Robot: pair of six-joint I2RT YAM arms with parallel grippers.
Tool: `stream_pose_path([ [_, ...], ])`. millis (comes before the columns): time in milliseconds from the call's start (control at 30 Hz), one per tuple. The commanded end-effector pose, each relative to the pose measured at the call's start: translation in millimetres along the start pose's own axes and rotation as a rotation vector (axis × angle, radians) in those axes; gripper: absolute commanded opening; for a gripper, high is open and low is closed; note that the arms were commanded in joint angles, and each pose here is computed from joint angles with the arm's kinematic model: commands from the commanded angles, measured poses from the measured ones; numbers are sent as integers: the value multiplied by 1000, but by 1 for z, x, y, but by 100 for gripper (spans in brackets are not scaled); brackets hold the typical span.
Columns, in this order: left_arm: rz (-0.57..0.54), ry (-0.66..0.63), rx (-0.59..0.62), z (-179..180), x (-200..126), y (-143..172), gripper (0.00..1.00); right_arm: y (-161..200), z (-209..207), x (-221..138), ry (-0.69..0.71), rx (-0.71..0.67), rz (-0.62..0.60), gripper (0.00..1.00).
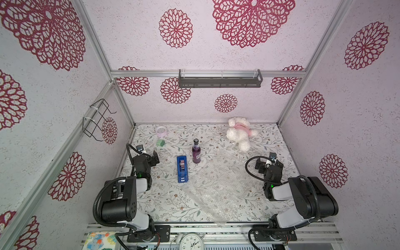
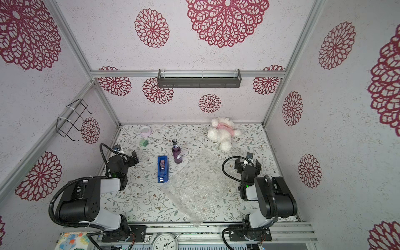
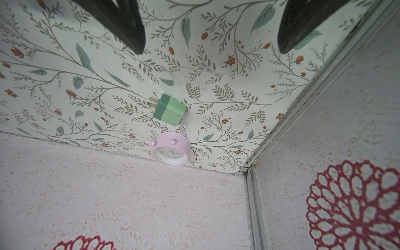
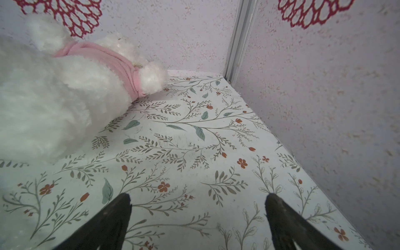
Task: Wrap wine bottles in bubble wrap
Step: Adjust the bubble wrap at the center of the board.
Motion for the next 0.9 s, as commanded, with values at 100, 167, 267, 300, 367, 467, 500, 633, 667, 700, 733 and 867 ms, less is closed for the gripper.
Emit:
stream_pose_path([
  [100, -19, 2, 1, 1, -1, -5, 97, -12, -1, 2, 0, 37, -45, 99],
  [167, -20, 4, 3, 0, 0, -6, 97, -12, -1, 2, -1, 36, -45, 99],
  [267, -23, -1, 9, 0, -1, -6, 97, -12, -1, 2, 0, 36, -44, 99],
  [300, -26, -1, 8, 0, -1, -7, 97, -12, 0, 3, -2, 36, -42, 99],
  [367, -32, -4, 9, 0, -2, -7, 97, -12, -1, 2, -1, 38, -42, 99],
  [467, -39, -13, 4, -1, -7, -16, 97, -14, -3, -5, -1, 41, -78, 99],
  [500, -27, -25, 3, 0, -9, -19, 97, -17, -4, -8, -2, 49, -95, 99],
  [633, 20, -29, 53, -12, -9, -42, 97, -36, -7, -15, 10, 53, -71, 98],
  [667, 27, -21, 75, -18, -9, -48, 97, -43, -8, -15, 14, 71, -35, 98],
  [700, 30, -10, 85, -23, -9, -54, 97, -50, -10, -14, 29, 109, -9, 96],
  [733, 39, 14, 90, -29, -8, -59, 97, -58, -11, -14, 39, 154, 23, 95],
  [867, 53, 158, 117, -62, -11, -85, 97, -78, -9, -18, 27, 313, 182, 81],
])
Point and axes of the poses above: each gripper's point midway between its finger pads, its own x axis out along the fingers, its own z axis along the line the jaws close on, y = z × x, the point moved 5 cm from there along -x, back along the fingers, and after that the axes turned 2 degrees about -x, right-handed, at the moved point
